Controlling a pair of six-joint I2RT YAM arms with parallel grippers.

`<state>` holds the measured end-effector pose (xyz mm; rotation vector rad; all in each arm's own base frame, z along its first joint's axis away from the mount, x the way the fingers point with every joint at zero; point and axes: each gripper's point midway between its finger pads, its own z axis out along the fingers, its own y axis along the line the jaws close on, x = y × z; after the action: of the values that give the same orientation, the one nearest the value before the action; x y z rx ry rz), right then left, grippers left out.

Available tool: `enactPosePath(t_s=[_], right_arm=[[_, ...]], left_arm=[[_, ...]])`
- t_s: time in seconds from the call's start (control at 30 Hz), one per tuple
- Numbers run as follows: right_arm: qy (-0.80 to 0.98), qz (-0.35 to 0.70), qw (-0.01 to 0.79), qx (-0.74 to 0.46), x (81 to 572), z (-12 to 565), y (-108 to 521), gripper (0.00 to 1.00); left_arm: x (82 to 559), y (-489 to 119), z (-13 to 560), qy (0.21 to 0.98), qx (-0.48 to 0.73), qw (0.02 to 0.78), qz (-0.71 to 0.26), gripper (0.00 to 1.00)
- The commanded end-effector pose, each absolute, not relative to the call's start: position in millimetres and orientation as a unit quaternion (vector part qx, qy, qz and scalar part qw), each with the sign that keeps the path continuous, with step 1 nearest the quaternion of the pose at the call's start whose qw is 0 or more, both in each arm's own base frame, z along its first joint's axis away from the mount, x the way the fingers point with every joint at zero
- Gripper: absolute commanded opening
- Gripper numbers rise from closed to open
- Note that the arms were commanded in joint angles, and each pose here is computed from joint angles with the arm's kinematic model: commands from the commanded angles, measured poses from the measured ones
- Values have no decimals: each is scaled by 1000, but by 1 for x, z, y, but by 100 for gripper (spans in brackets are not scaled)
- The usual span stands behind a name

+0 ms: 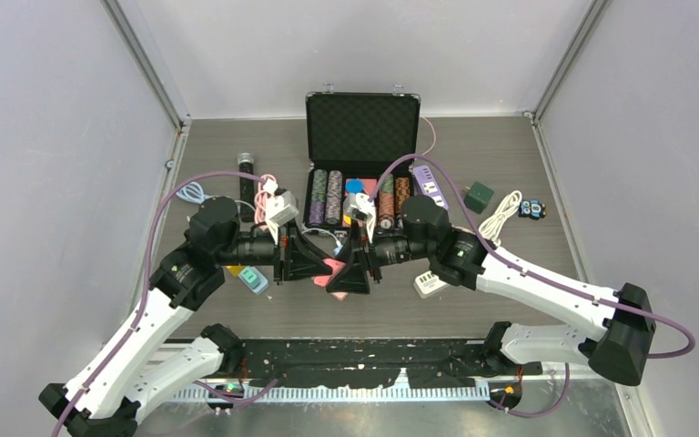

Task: Insert the plug

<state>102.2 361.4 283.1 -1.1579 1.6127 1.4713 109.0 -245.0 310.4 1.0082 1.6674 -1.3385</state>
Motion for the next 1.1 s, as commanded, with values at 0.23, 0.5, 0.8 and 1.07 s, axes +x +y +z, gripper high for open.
enactPosePath(t_s=[0.23,0.5,0.8,1.07], right_arm=[[601,566,334,-454,103,291,368,42],[601,568,355,-436,107,297,365,65],[604,566,360,-431,108,299,364,50],[599,573,340,-444,103,294,367,51]], left_arm=[[108,-246,336,625,412,404,-527,0],[107,-245,330,631,415,396,-523,0],[108,-245,327,637,415,390,-520,0],[109,-244,329,638,413,395,-516,0]])
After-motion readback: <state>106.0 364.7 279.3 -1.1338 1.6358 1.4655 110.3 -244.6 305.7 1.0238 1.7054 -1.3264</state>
